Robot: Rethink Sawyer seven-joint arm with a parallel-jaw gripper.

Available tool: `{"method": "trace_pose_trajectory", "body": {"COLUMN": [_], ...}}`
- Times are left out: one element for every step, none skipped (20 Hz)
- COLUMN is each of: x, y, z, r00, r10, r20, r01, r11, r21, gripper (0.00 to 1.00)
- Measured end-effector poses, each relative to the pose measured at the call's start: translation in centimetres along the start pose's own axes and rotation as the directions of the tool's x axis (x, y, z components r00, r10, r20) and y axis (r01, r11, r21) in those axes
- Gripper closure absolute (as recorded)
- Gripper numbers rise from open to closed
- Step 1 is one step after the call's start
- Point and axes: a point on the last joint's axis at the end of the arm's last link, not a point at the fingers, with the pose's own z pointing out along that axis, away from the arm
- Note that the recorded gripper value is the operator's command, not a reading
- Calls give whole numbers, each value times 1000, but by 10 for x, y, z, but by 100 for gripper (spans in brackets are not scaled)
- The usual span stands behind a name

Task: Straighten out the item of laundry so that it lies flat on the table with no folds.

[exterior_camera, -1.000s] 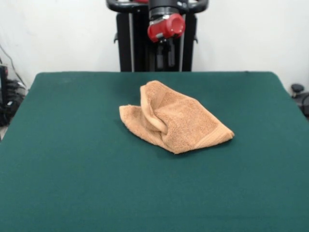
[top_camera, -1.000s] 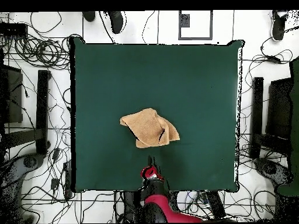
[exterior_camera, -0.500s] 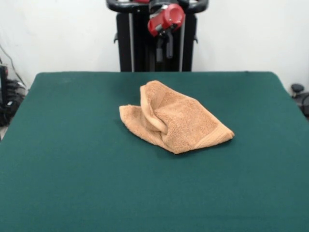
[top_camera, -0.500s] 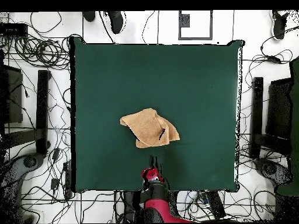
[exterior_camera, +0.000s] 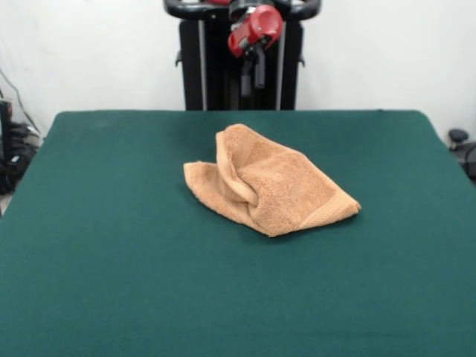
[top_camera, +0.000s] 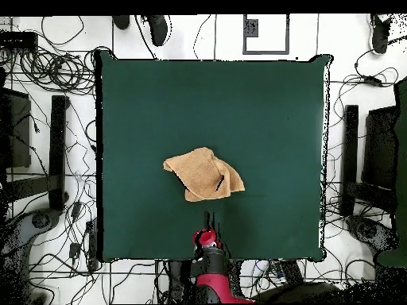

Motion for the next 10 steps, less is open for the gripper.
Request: {"method": "trace_pose_trajectory", "body": {"x": [2,2,3,3,4,5,5,6,6,7], "y": [-1,-1,-1,-1,-2,-4,-4,-7,-8,-9], "z": [-1,-1,-2,-2,-2,-2,-2,-1,-1,0], "r00": [1000,1000,1000,1000,1000,1000,1000,1000,1000,1000], "r10": [3,4,5,6,8,10,12,18,20,21], "r20": [-1,-2,-3,-4,-8,-12,-14,-17,-19,-20], "r01": [-3,-4,-5,-6,-8,-10,-13,-18,-20,-22], "r11": [1000,1000,1000,1000,1000,1000,1000,1000,1000,1000], "r21": [-15,-20,-25,-27,-27,-26,-24,-19,-18,-17], "gripper": [0,0,0,0,0,0,0,0,0,0]}}
